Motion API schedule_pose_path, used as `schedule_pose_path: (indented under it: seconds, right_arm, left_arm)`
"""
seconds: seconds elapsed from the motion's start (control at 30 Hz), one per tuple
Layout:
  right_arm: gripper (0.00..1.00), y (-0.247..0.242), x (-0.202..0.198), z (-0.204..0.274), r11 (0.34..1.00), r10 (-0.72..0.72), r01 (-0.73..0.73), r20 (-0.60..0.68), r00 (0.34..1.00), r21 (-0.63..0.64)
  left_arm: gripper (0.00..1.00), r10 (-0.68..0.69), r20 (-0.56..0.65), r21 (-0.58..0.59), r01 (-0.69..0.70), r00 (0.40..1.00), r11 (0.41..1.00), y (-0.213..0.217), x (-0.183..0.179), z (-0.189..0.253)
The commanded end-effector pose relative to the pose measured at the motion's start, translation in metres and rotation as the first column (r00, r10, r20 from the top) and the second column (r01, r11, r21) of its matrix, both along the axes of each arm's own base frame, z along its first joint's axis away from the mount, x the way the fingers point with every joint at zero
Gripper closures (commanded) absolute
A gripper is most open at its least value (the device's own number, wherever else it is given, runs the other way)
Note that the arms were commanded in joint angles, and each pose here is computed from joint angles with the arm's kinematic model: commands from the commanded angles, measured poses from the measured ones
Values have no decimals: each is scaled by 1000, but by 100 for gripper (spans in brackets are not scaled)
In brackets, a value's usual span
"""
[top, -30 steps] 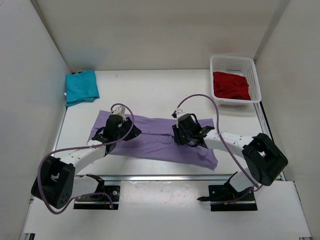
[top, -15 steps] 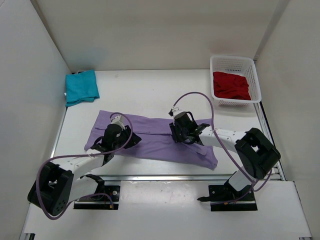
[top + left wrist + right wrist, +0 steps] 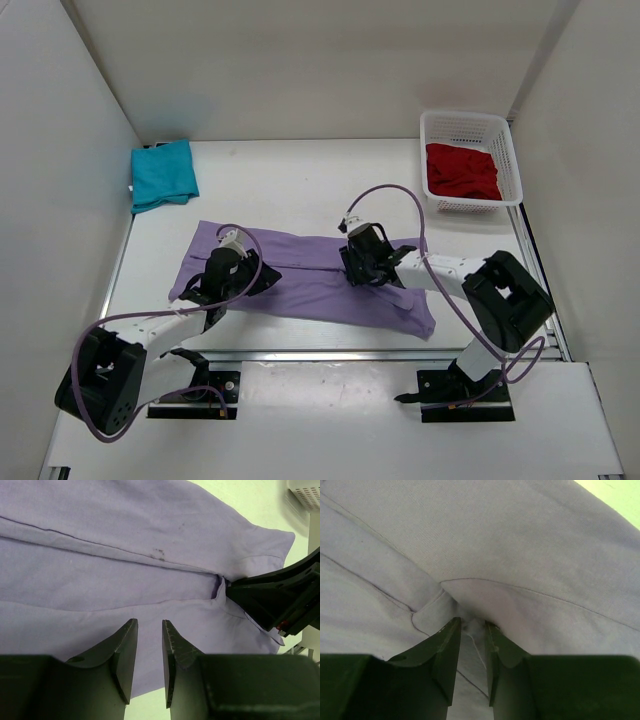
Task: Fold and stack the t-shirts
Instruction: Fold the other side of the tshirt into a rectangle
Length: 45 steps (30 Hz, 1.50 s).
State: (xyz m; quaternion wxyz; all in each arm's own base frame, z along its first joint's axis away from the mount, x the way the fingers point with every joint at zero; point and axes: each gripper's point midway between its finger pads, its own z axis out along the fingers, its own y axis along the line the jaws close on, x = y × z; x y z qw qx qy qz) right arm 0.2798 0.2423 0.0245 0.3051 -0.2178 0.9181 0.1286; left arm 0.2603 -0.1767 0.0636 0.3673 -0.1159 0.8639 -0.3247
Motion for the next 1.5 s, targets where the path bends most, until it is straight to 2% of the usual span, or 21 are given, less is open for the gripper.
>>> schedule_pose_path:
  seconds: [0.0, 0.1, 0.2, 0.3, 0.47, 0.57, 0.83, 1.0, 1.13, 1.4, 1.47]
  right_arm:
    - [74, 0, 14, 6, 999, -24, 25, 37, 999, -25]
    - [80, -3, 13, 2, 999, -30, 31, 27, 999, -41]
    - [93, -3, 15, 10, 999, -47, 47, 37, 998, -6]
    - [98, 0, 17, 23, 998, -50, 49, 58, 997, 27]
    - [99, 7, 8, 63, 989, -44, 33, 70, 997, 145]
    - [99, 8, -6, 73, 980, -16, 12, 17, 1000, 201]
    - [98, 18, -34, 63, 979, 78, -55, -115, 990, 194]
    - [100, 30, -48, 40, 983, 136, -106, -203, 970, 152]
    - [100, 42, -57, 43, 975, 193, -164, -207, 959, 149]
    - [99, 63, -48, 67, 945, 271, -223, -192, 943, 241]
    - [94, 60, -50, 57, 952, 259, -209, -225, 939, 224]
  left_arm:
    - [64, -10, 27, -18, 10, 1000, 1000, -4, 3, 8]
    - [63, -9, 35, -23, 10, 999, 1000, -5, 4, 11]
    - [63, -9, 35, -25, 10, 999, 1000, -6, 4, 13]
    - [64, -12, 31, -22, 12, 999, 1000, -6, 5, 12]
    - [63, -18, 45, -25, 19, 999, 999, -9, 8, 21]
    - [62, -24, 60, -40, 26, 998, 999, -10, 10, 31]
    - [62, -14, 64, -47, 17, 998, 999, -8, 11, 36]
    - [62, 10, 68, -53, -6, 998, 999, 0, 10, 38]
    - [62, 22, 71, -50, -19, 997, 999, 6, 12, 41]
    - [62, 39, 79, -52, -35, 996, 998, 12, 22, 48]
    - [62, 37, 72, -52, -33, 997, 998, 13, 20, 44]
